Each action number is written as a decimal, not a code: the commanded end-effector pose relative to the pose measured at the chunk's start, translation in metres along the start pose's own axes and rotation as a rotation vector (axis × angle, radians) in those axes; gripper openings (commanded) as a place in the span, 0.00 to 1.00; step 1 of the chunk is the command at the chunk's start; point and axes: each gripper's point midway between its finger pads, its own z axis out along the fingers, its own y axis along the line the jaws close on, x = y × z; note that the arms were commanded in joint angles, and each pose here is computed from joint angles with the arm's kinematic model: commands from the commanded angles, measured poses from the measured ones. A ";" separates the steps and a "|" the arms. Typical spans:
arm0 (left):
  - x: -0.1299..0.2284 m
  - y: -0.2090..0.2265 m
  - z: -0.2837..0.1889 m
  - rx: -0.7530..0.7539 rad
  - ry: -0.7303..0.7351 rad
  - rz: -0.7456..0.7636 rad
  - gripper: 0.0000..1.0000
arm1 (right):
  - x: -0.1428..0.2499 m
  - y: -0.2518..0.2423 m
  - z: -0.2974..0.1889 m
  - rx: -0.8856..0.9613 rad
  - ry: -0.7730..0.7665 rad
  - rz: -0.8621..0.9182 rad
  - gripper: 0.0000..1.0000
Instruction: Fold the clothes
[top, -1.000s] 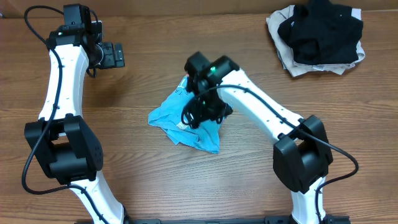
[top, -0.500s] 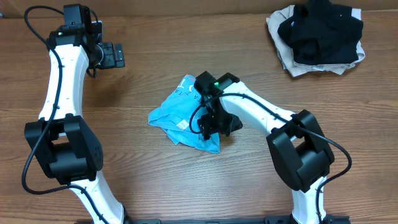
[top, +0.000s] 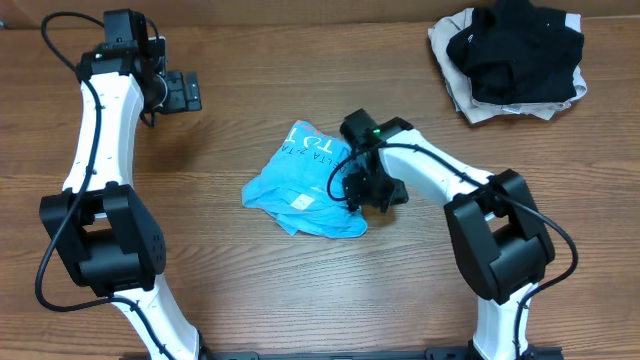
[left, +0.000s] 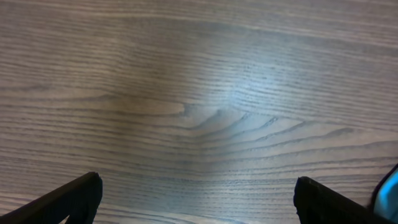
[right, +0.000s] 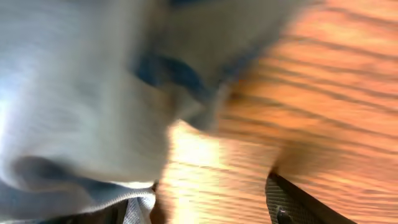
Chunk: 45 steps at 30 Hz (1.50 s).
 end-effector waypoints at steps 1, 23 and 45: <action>0.010 0.000 0.005 0.009 0.026 -0.026 1.00 | -0.008 -0.038 0.010 0.065 -0.014 0.101 0.72; -0.004 -0.010 0.006 0.069 -0.034 -0.022 1.00 | -0.120 -0.092 -0.155 -0.505 -0.403 0.476 0.76; -0.004 -0.010 0.006 0.069 -0.032 -0.022 1.00 | -0.018 0.040 -0.077 -0.305 -0.061 1.051 1.00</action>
